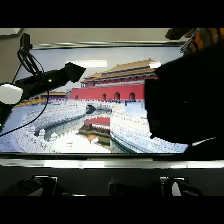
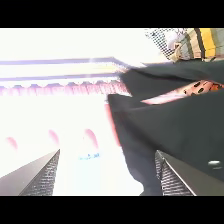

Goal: Fold the clothes and pants, and hang the long-sleeved shirts on hangers.

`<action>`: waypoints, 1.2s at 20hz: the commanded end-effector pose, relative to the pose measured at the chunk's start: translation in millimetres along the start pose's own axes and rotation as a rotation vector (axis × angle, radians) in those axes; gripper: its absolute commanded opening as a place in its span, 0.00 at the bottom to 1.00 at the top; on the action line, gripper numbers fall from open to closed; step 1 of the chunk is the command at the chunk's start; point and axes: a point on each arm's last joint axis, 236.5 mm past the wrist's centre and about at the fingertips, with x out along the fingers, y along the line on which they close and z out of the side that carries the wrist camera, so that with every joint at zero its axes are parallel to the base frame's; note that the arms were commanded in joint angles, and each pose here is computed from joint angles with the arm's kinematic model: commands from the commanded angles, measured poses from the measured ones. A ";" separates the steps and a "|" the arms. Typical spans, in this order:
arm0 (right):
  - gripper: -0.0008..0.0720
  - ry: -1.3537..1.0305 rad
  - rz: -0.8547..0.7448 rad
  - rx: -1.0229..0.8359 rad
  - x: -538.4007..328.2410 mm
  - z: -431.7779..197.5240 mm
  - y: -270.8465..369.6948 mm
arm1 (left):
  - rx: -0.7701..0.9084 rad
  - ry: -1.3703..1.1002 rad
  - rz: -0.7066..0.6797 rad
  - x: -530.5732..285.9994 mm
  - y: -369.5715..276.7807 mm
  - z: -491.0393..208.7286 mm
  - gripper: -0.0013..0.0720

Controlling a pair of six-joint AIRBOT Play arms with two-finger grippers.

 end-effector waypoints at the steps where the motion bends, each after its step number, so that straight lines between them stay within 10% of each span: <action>1: 0.06 -0.017 -0.300 0.168 19.0 11.4 -55.3 | -0.019 -0.005 -0.012 -1.6 -3.6 1.8 1.00; 12: 0.06 -0.241 -0.443 0.232 80.8 149.0 -55.2 | -0.017 0.036 -0.012 -1.7 -3.6 -8.0 1.00; 24: 0.06 -0.298 -0.693 0.429 55.7 123.4 -184.1 | -0.018 0.037 -0.013 -1.7 -3.7 -8.1 1.00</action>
